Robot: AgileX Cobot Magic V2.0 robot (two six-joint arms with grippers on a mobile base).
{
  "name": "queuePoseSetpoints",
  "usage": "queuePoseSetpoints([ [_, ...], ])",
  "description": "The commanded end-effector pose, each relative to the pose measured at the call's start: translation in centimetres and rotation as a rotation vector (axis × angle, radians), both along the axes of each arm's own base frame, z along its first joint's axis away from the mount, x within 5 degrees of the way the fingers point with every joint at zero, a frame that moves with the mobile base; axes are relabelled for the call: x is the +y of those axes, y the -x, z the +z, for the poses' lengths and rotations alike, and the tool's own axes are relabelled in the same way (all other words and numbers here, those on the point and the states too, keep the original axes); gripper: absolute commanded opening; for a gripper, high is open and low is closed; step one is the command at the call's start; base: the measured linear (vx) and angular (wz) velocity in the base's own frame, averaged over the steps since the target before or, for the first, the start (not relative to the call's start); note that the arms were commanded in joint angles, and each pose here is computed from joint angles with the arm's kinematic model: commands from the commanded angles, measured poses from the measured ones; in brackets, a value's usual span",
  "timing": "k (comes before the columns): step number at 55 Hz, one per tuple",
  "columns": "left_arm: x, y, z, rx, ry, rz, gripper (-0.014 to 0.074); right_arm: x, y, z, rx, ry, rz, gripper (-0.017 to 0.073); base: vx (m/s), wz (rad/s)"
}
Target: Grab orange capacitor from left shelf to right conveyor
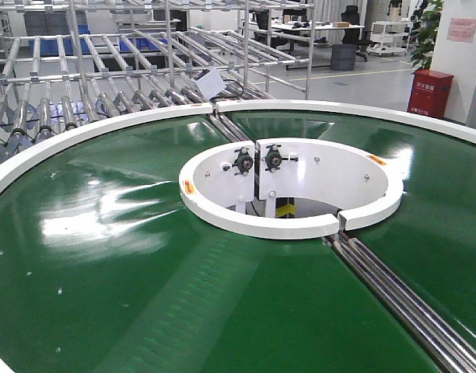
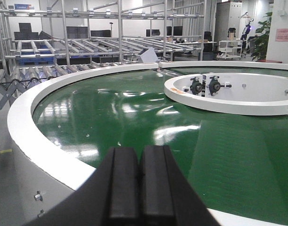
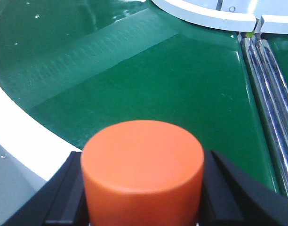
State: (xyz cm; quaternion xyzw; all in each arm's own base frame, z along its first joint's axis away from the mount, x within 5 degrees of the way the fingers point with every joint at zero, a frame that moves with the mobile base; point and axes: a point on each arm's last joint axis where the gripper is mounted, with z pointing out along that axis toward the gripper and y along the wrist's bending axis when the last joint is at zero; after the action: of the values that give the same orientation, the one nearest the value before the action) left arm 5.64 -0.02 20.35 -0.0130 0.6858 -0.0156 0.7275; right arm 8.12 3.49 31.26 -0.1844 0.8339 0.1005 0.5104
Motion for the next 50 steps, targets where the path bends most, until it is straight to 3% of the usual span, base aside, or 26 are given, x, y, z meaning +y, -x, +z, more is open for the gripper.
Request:
queuePoseSetpoints([
  [1,0.0,0.0,-0.3,-0.060,0.009,0.001,-0.0006,0.0,-0.3,1.5,-0.100,-0.023,-0.004,0.0326,0.00,0.00],
  [23,0.0,0.0,-0.3,-0.060,0.009,0.001,-0.0006,0.2,-1.3,2.2,-0.169,-0.053,-0.027,0.0326,0.00,0.00],
  [29,0.0,0.0,-0.3,-0.060,0.009,0.001,-0.0006,0.8,-3.5,2.1,-0.176,-0.076,-0.057,0.0326,0.00,0.00],
  [42,0.0,0.0,-0.3,-0.060,0.009,0.001,-0.0006,3.1,-10.5,2.3,-0.121,-0.022,-0.057,0.0326,0.00,0.00],
  [50,0.0,0.0,-0.3,-0.060,0.009,0.001,-0.0006,4.6,-14.7,2.1,-0.178,-0.033,-0.058,0.0326,0.00,0.00],
])
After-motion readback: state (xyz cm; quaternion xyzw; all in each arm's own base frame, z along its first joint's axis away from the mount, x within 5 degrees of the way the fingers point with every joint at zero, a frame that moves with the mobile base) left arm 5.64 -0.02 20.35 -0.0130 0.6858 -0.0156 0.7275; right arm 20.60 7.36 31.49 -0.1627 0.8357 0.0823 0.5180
